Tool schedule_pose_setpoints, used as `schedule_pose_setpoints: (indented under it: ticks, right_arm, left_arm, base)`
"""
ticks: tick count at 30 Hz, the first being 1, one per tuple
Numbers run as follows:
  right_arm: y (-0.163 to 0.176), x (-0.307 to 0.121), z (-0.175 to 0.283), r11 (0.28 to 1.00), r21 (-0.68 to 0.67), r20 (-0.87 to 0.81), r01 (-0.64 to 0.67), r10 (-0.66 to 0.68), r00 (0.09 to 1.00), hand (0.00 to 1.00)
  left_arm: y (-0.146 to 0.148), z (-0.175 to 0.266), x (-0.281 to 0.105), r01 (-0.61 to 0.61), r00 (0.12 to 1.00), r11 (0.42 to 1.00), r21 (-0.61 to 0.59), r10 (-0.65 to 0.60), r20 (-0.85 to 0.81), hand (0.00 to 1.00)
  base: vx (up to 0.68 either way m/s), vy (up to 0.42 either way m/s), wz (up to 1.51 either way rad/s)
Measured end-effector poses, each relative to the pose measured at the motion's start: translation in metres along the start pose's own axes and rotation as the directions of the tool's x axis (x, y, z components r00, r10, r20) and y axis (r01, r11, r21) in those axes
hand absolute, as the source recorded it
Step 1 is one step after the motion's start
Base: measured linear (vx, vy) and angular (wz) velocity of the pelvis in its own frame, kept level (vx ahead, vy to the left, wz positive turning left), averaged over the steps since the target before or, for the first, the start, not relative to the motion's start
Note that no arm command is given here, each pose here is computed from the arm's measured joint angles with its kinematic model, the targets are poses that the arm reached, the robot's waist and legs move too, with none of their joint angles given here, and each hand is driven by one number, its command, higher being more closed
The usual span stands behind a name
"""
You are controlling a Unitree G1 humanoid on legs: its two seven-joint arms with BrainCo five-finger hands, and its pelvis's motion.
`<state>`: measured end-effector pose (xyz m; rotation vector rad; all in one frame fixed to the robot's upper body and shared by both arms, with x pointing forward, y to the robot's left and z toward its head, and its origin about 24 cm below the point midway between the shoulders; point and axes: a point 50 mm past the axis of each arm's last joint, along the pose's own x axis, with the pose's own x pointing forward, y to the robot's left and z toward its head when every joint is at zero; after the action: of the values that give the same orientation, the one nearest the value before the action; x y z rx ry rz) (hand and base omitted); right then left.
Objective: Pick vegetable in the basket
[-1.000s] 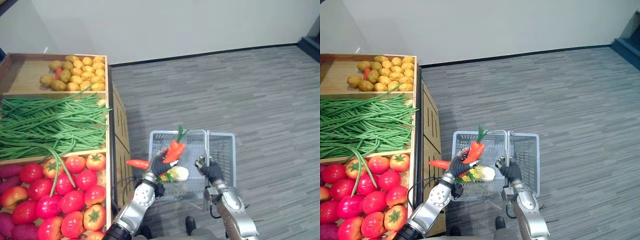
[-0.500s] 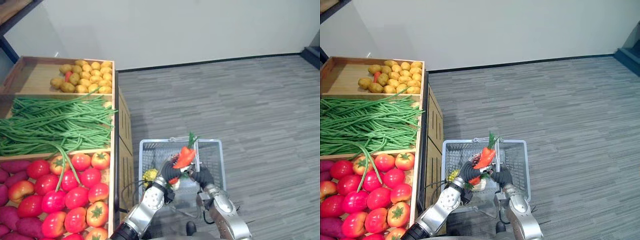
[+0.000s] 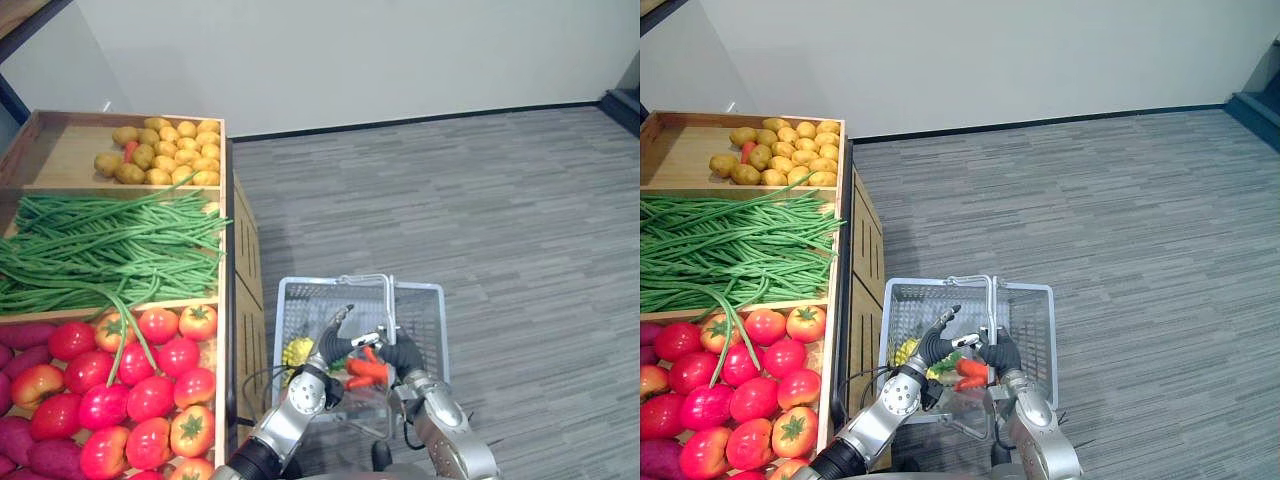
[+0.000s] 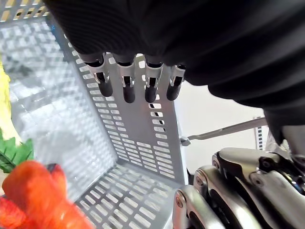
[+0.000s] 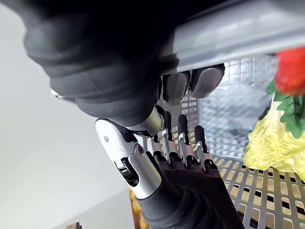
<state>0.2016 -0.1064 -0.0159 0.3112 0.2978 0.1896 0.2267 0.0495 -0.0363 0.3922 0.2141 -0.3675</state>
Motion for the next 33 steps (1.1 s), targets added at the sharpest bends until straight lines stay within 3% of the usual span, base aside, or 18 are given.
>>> schedule_pose_setpoints:
  ticks: [6, 11, 15, 23, 33]
  right_arm:
    - [-0.003, 0.001, 0.003, 0.999, -0.035, 0.014, 0.019, -0.019, 1.000, 1.00]
    - [-0.019, 0.000, 0.017, 0.986, -0.119, 0.080, 0.120, -0.111, 0.991, 1.00]
    - [-0.043, -0.004, 0.040, 0.956, -0.175, 0.175, 0.237, -0.207, 0.963, 1.00]
    - [-0.087, -0.021, 0.061, 0.874, -0.207, 0.257, 0.440, -0.385, 0.886, 1.00]
    - [-0.111, -0.057, 0.027, 0.807, -0.303, 0.129, 0.507, -0.493, 0.861, 1.00]
  left_arm:
    - [0.002, -0.001, -0.001, -0.007, 1.000, 0.999, -0.043, 0.007, -0.011, 0.00]
    - [0.009, 0.008, -0.016, 0.013, 0.999, 0.977, -0.213, -0.004, 0.042, 0.00]
    - [0.034, 0.012, -0.031, -0.025, 0.995, 0.929, -0.369, 0.059, 0.083, 0.00]
    - [0.071, 0.004, -0.065, -0.093, 0.979, 0.830, -0.550, 0.176, 0.101, 0.00]
    - [0.112, -0.051, -0.105, -0.375, 0.923, 0.773, -0.511, 0.364, -0.126, 0.00]
  base:
    - [0.00, 0.000, 0.02]
    - [0.00, -0.003, 0.02]
    - [-0.02, -0.011, 0.04]
    - [-0.01, -0.005, 0.02]
    - [-0.02, -0.008, 0.07]
